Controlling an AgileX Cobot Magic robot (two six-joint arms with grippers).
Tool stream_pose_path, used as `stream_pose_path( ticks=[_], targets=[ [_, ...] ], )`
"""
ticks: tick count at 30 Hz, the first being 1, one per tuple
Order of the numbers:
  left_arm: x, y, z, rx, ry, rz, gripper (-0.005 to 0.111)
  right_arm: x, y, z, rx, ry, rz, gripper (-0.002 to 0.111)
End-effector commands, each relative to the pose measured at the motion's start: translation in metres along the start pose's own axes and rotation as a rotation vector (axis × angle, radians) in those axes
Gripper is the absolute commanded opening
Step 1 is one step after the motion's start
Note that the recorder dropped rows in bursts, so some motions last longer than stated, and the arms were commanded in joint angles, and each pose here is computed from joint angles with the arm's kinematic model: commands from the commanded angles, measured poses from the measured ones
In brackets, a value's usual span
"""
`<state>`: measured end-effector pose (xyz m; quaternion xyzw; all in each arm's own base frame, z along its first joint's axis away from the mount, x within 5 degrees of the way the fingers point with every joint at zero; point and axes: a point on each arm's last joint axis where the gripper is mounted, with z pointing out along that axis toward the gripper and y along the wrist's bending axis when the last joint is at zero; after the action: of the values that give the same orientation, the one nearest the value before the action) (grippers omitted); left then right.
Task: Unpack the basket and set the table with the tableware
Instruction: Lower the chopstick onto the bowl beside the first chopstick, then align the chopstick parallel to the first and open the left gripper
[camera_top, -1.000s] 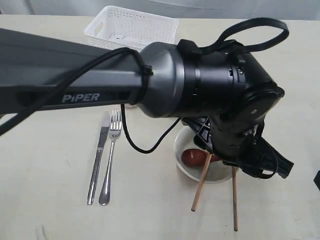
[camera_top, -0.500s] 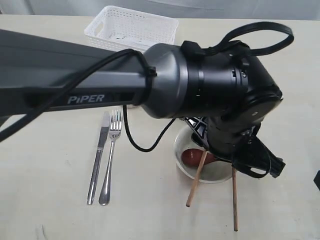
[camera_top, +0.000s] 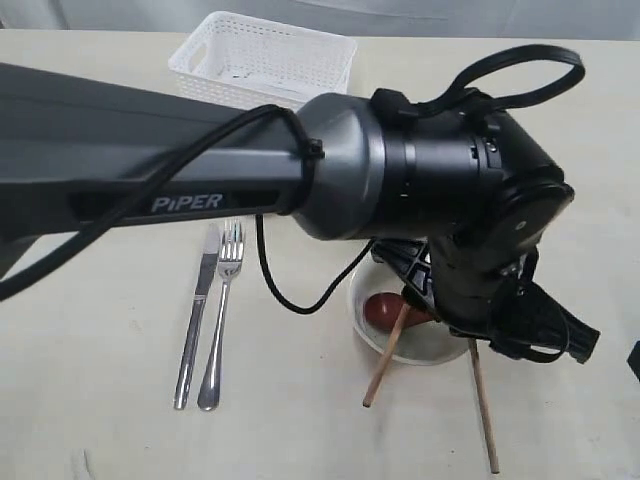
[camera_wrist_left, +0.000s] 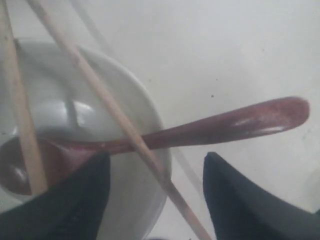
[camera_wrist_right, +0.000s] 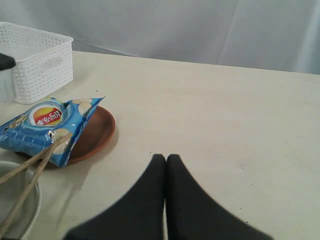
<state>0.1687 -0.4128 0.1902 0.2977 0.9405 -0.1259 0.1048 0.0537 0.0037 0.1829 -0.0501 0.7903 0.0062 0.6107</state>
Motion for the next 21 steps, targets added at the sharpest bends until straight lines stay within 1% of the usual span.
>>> stream_pose_path(
  ticks=[1,4,7,12,13,16,19,21],
  targets=[
    [-0.012,-0.002,-0.016,-0.006,-0.027,0.009,0.053,0.000,0.000,0.000,0.007,-0.005,-0.003,-0.001],
    [-0.021,0.001,-0.027,-0.013,-0.026,0.014,0.053,0.000,0.000,0.000,0.007,-0.005,-0.003,-0.001],
    [-0.025,0.005,-0.036,-0.037,0.002,0.023,0.053,0.000,0.000,0.000,0.007,-0.005,-0.003,-0.001],
    [-0.023,0.023,-0.037,-0.165,0.077,0.041,0.053,0.000,0.000,0.000,0.007,-0.005,-0.003,-0.001],
    [-0.022,0.024,-0.037,-0.173,0.091,0.040,0.053,0.000,0.000,0.000,0.007,-0.005,-0.003,-0.001],
    [-0.021,0.024,-0.035,-0.166,0.095,0.041,0.053,0.000,0.000,0.000,0.007,-0.005,-0.003,-0.001],
    [-0.022,0.017,-0.030,-0.095,0.085,0.022,0.053,0.000,0.000,0.000,0.007,-0.005,-0.003,-0.001],
    [-0.023,0.016,-0.025,-0.086,0.080,0.026,0.053,0.000,0.000,0.000,0.007,-0.005,-0.003,-0.001]
  ],
)
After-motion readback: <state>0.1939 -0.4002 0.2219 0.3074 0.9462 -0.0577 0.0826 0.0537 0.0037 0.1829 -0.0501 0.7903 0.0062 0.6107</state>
